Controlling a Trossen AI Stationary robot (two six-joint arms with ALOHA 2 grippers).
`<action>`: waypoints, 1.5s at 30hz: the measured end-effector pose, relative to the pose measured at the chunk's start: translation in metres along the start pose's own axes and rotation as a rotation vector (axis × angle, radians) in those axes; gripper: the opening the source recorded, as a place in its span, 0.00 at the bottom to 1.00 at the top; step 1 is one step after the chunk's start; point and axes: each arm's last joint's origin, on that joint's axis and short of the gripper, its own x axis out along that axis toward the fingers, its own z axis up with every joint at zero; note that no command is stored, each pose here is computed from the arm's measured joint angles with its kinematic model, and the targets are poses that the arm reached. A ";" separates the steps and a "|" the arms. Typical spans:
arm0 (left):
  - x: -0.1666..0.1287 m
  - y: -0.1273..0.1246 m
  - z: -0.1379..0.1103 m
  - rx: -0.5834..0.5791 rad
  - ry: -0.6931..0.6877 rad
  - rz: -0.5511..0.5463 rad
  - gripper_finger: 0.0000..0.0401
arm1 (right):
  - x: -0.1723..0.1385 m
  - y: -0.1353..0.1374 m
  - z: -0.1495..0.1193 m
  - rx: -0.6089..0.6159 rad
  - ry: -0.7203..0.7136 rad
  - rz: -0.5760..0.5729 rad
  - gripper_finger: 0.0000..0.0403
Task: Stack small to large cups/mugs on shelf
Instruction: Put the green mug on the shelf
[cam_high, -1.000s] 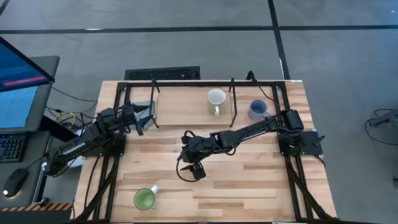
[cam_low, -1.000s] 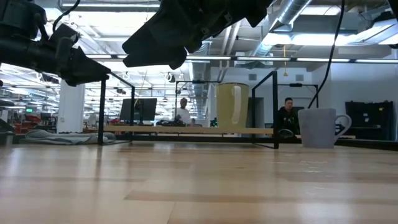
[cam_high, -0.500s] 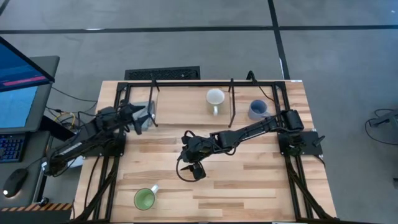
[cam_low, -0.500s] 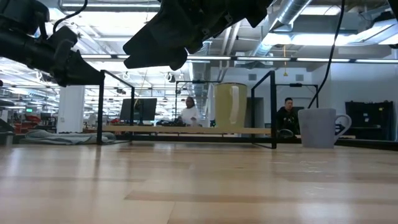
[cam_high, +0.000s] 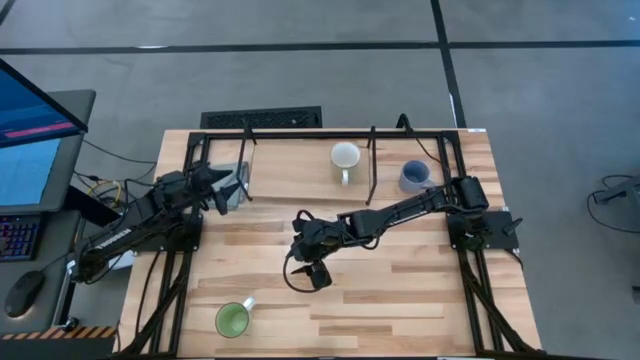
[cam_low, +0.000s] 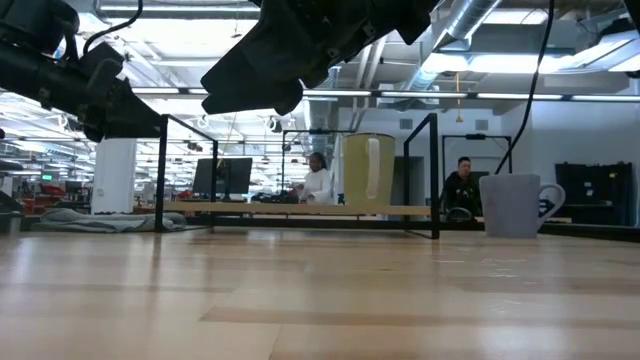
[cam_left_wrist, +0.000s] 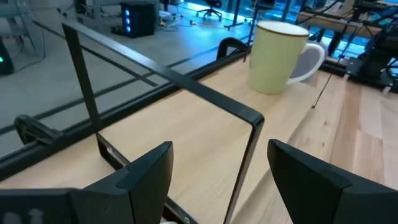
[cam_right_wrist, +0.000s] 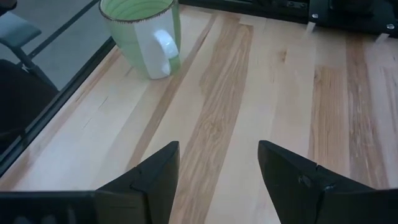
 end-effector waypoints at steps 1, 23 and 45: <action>0.000 0.000 0.000 -0.003 0.001 0.000 0.63 | 0.000 0.000 0.000 0.000 0.000 0.000 0.59; 0.000 0.000 -0.009 -0.210 0.097 -0.009 0.63 | 0.000 0.001 -0.002 0.004 0.025 0.005 0.59; -0.011 -0.013 -0.002 -0.351 0.220 -0.241 0.63 | -0.001 -0.003 -0.004 0.021 0.032 -0.002 0.59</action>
